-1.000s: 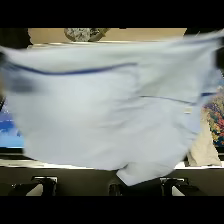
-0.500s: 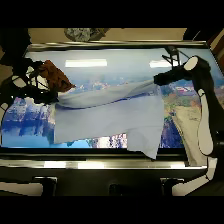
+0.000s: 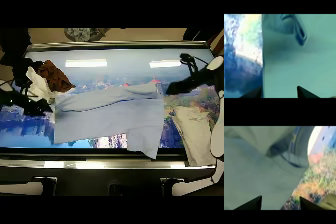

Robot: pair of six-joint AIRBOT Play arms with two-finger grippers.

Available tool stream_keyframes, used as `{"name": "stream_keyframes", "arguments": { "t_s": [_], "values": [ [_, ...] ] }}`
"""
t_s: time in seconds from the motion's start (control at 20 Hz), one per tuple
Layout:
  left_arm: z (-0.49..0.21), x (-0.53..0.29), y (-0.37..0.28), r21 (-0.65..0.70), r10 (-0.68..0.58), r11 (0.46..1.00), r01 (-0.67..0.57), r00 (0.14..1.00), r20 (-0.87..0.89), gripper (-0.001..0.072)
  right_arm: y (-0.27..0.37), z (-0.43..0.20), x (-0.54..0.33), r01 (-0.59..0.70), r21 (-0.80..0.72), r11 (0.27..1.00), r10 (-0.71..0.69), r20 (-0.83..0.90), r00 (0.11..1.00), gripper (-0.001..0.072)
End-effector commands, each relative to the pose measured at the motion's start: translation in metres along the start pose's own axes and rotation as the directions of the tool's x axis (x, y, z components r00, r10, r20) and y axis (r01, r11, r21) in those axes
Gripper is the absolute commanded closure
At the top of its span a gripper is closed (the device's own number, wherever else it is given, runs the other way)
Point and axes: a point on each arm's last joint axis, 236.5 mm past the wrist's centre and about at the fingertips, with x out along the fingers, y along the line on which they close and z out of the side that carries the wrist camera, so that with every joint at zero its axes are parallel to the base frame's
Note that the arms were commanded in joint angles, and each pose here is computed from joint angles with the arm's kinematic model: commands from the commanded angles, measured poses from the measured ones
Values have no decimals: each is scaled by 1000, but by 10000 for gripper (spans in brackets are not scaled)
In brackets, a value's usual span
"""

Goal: Fold the shirts.

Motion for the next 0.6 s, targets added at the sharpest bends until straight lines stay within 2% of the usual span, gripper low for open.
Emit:
{"name": "stream_keyframes", "arguments": {
  "t_s": [0.0,0.15,0.3,0.45,0.5,0.55],
  "values": [
    [-85,32,27,-81,-26,997,16,993,-117,189,-3,-78,-12,-64,59,996,76,-237,969,160],
    [-124,62,40,-105,-33,994,22,994,-106,217,10,-79,-2,-115,57,992,125,-228,966,160],
    [-121,72,30,-103,-75,992,68,995,-69,218,15,-80,1,-131,44,990,138,-231,963,160],
    [-109,76,27,-99,-66,993,63,998,-23,219,14,-81,0,-128,36,991,133,-238,962,160],
    [-107,78,26,-93,-59,994,58,998,-12,237,14,-81,0,-129,36,991,134,-238,962,160],
    [-105,80,27,-97,-54,994,53,999,-1,300,14,-81,0,-129,36,991,134,-239,962,160]
  ]
}}
